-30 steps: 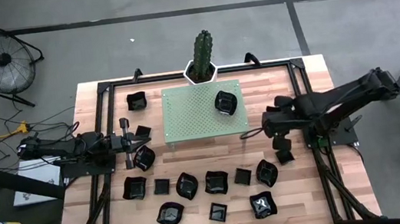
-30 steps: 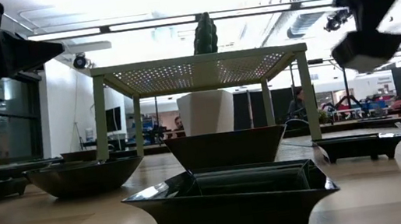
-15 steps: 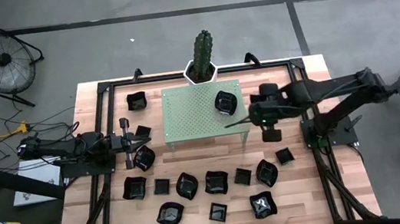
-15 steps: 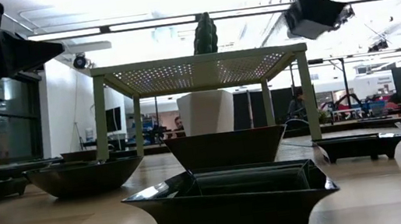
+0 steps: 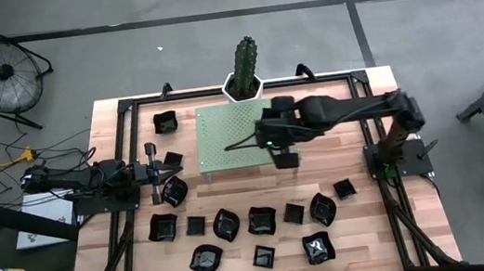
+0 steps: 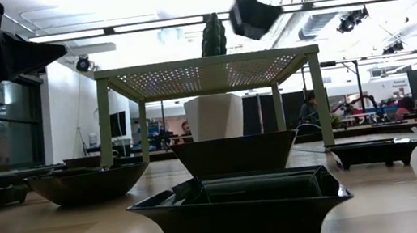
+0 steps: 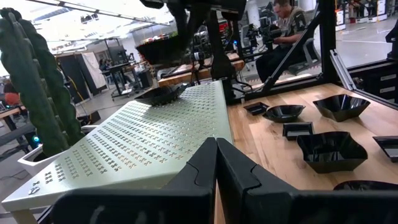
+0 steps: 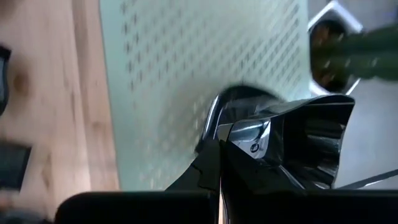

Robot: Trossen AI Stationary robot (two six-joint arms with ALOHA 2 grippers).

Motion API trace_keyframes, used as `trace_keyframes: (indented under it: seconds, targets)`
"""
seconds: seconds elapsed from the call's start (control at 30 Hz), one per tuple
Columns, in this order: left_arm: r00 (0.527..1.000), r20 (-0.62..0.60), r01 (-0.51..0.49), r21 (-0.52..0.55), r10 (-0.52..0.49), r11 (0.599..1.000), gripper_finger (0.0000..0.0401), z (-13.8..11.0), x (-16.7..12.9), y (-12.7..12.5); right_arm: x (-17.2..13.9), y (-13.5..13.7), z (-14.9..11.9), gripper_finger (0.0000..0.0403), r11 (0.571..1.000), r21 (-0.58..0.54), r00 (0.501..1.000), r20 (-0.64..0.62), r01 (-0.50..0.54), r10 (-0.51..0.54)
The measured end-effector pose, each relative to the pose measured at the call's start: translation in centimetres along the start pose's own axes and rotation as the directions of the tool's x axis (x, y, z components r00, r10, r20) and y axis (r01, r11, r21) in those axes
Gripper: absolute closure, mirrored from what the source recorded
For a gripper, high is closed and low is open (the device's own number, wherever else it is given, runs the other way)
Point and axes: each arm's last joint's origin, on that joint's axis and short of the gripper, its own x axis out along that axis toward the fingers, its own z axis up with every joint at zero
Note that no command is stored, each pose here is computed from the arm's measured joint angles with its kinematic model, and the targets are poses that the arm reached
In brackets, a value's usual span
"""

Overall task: Pick & Place Mini shaped plates
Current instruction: Put the distorted square plate on the shelf

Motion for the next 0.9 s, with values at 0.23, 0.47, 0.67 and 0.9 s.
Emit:
trace_keyframes:
  seconds: [0.23, 0.47, 0.67, 0.9]
  targets:
    - [1.000, 0.000, 0.000, 0.000, 0.000, 1.000, 0.0401, 0.0, 0.0, 0.0, 0.9, 0.2, 3.4, 0.0403, 1.000, -0.010, 0.997, 0.069, 0.028, -0.027]
    - [1.000, 0.000, 0.000, 0.000, 0.000, 1.000, 0.0401, 0.0, 0.0, 0.0, 2.8, 1.1, 6.2, 0.0403, 0.996, -0.093, 0.991, 0.131, 0.017, -0.005]
    - [1.000, 0.000, 0.000, 0.000, 0.000, 1.000, 0.0401, 0.0, 0.0, 0.0, 4.7, 1.6, 7.2, 0.0403, 0.992, -0.123, 0.994, 0.114, 0.016, -0.002]
    - [1.000, -0.001, 0.000, 0.000, 0.000, 1.000, 0.0401, 0.0, 0.0, 0.0, 6.3, 1.3, 7.4, 0.0403, 0.991, -0.132, 0.997, 0.079, 0.015, -0.005]
